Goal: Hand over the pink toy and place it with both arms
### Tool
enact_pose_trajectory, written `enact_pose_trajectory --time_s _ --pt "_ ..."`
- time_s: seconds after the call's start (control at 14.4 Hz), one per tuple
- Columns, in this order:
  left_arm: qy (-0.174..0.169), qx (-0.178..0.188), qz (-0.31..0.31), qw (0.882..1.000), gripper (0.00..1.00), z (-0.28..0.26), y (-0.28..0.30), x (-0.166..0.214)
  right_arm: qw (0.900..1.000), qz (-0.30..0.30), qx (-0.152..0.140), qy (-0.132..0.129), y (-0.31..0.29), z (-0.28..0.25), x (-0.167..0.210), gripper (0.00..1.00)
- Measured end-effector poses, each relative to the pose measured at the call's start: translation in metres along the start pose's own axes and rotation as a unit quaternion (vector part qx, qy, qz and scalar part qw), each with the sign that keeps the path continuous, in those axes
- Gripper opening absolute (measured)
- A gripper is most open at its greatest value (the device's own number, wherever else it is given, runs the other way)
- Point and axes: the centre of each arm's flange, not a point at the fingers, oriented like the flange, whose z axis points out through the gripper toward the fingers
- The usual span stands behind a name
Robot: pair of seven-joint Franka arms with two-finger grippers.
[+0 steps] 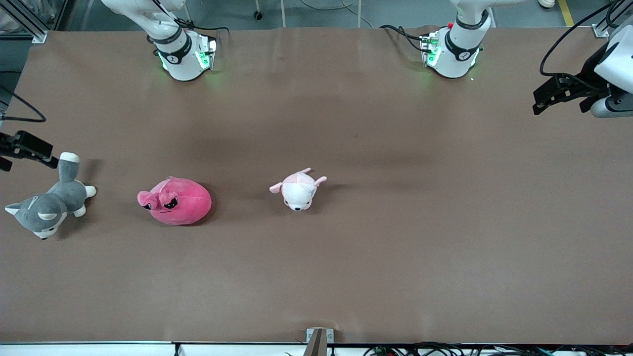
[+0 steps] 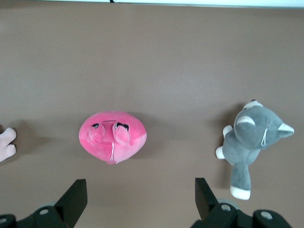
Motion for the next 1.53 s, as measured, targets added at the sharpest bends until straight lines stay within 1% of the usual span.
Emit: enact_pose_trajectory --time_s 0.14,0.28,0.69,0.97,1.53 --pt "-0.002 0.001 0.003 1.000 1.00 -0.001 0.003 -0.002 1.000 0.008 0.001 -0.002 -0.003 -0.003 -0.016 1.00" --pt "-0.002 0.001 0.004 1.000 1.00 -0.001 0.004 -0.002 1.000 0.007 0.002 -0.002 -0.005 -0.006 -0.024 1.00" --pt "0.000 0.001 0.004 1.000 1.00 -0.003 0.004 -0.002 1.000 0.011 0.001 -0.005 -0.003 0.006 -0.025 1.00" --pt "0.001 0.000 0.005 1.000 1.00 -0.005 0.005 -0.002 1.000 0.010 -0.010 -0.008 -0.001 0.007 -0.025 1.00" --pt "0.004 0.000 0.007 1.000 1.00 -0.007 0.007 -0.003 1.000 0.012 -0.010 -0.021 0.000 0.020 -0.027 1.00"
